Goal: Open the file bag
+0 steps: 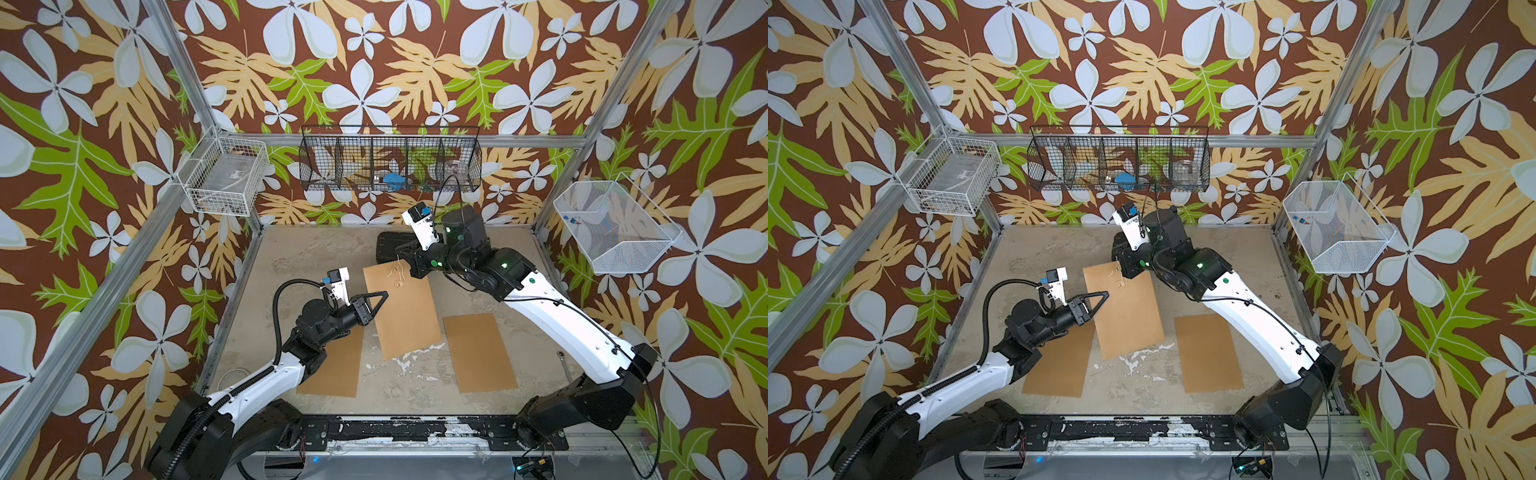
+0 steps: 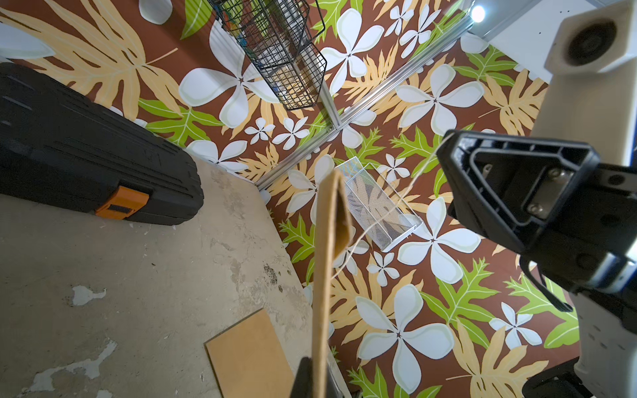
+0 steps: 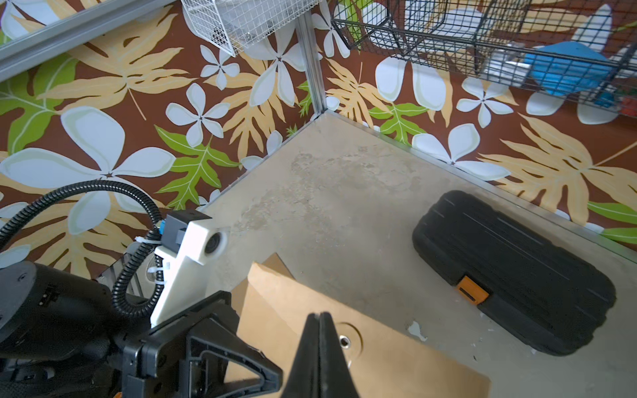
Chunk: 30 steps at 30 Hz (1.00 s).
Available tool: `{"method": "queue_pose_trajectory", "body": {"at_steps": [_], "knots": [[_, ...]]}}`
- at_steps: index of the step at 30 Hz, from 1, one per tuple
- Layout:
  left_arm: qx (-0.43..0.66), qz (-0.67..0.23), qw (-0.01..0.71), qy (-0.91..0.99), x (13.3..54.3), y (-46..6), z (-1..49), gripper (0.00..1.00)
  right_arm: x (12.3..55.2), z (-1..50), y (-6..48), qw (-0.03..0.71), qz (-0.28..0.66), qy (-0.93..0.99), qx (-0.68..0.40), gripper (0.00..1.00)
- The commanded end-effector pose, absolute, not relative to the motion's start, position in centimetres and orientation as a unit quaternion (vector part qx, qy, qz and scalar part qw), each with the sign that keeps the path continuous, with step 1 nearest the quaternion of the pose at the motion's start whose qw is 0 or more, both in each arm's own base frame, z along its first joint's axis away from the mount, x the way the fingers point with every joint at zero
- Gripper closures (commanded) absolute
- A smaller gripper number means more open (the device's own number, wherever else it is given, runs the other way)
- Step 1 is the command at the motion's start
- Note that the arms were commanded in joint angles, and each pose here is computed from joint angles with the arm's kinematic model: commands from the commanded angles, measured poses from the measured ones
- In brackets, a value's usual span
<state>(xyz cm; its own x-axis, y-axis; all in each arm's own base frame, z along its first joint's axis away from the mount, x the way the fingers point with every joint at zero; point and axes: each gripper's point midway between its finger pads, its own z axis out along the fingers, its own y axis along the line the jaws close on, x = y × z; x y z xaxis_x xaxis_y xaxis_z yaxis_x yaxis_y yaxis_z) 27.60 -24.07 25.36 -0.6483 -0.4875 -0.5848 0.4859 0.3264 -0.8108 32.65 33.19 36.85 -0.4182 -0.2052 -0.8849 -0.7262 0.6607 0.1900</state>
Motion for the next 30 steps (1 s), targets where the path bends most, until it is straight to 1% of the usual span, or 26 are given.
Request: {"method": "queue_pose_trajectory", "body": {"at_steps": [1, 14, 19, 25, 30], "knots": [[0.009, -0.592, 0.431, 0.681, 27.5, -24.2, 26.5, 1.0, 32.3, 37.8, 34.7, 0.457, 0.306, 0.777, -0.306, 1.0], [0.009, -0.598, 0.429, 0.677, 27.4, -24.2, 26.6, 1.0, 29.4, 37.8, 40.8, 0.432, 0.346, 0.753, -0.356, 1.0], [0.007, -0.599, 0.43, 0.676, 27.5, -24.2, 26.6, 1.0, 28.1, 38.2, 42.2, 0.428, 0.357, 0.745, -0.367, 1.0], [0.001, -0.599, 0.435, 0.672, 27.6, -24.0, 26.9, 1.0, 27.3, 38.0, 42.4, 0.423, 0.36, 0.745, -0.37, 1.0], [-0.006, -0.595, 0.446, 0.668, 27.9, -23.7, 27.4, 1.0, 27.2, 37.6, 40.4, 0.434, 0.338, 0.758, -0.351, 1.0]]}}
